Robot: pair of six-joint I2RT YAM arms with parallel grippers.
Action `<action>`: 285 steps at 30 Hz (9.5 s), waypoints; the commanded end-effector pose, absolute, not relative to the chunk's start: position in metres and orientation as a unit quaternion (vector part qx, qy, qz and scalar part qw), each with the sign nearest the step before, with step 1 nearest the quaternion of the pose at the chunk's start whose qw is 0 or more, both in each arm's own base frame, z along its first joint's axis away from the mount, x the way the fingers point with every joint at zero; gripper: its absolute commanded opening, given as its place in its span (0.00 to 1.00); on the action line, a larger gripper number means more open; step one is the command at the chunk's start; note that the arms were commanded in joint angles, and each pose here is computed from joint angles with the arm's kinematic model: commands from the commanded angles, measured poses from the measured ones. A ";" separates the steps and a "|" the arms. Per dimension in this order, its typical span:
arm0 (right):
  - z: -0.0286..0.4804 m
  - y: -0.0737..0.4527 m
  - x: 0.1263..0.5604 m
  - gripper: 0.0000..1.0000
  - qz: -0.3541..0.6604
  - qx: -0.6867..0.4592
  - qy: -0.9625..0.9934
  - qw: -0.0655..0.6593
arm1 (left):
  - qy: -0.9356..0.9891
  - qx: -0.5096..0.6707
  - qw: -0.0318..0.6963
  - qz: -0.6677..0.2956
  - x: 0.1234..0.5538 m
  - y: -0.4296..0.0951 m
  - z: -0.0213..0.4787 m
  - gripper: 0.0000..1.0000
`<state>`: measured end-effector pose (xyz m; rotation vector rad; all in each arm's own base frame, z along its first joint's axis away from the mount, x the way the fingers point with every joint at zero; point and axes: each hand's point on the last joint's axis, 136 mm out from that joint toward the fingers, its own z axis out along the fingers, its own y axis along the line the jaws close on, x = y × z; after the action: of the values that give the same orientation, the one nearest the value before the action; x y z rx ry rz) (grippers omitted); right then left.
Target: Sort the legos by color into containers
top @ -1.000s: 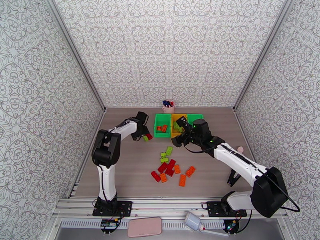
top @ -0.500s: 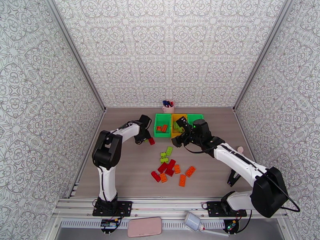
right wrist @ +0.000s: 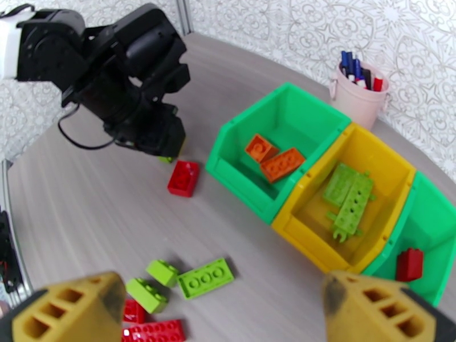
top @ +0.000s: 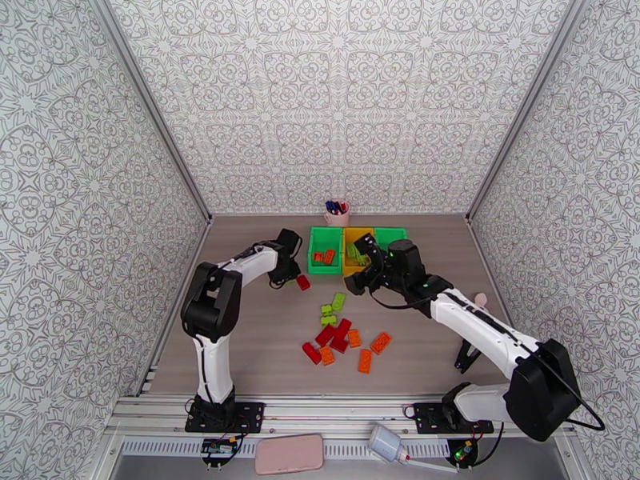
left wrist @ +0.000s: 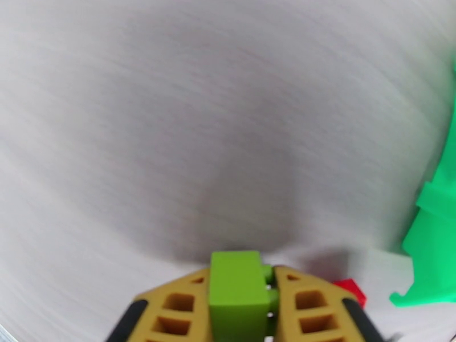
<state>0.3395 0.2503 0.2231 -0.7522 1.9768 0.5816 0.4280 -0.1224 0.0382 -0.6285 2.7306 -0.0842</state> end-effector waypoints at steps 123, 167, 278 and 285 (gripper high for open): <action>0.033 0.165 0.223 0.30 0.058 0.095 0.991 0.078 | 0.698 0.468 0.438 -0.321 0.225 -0.285 0.201 1.00; 0.159 0.351 0.559 0.21 0.171 -0.136 0.862 0.457 | 0.770 0.279 0.523 -0.237 0.233 -0.202 0.206 1.00; 0.244 0.263 0.375 0.92 0.263 -0.174 0.795 0.518 | 0.947 -0.156 0.278 -0.044 0.405 -0.175 0.056 0.27; 0.255 0.246 0.372 0.91 0.247 -0.148 0.787 0.546 | 0.937 -0.073 0.323 -0.113 0.392 -0.196 0.089 0.27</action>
<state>0.3724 0.2577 0.2468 -0.4043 1.8962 0.6078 0.3936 -0.1784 0.0713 -0.3412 2.5079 -0.1892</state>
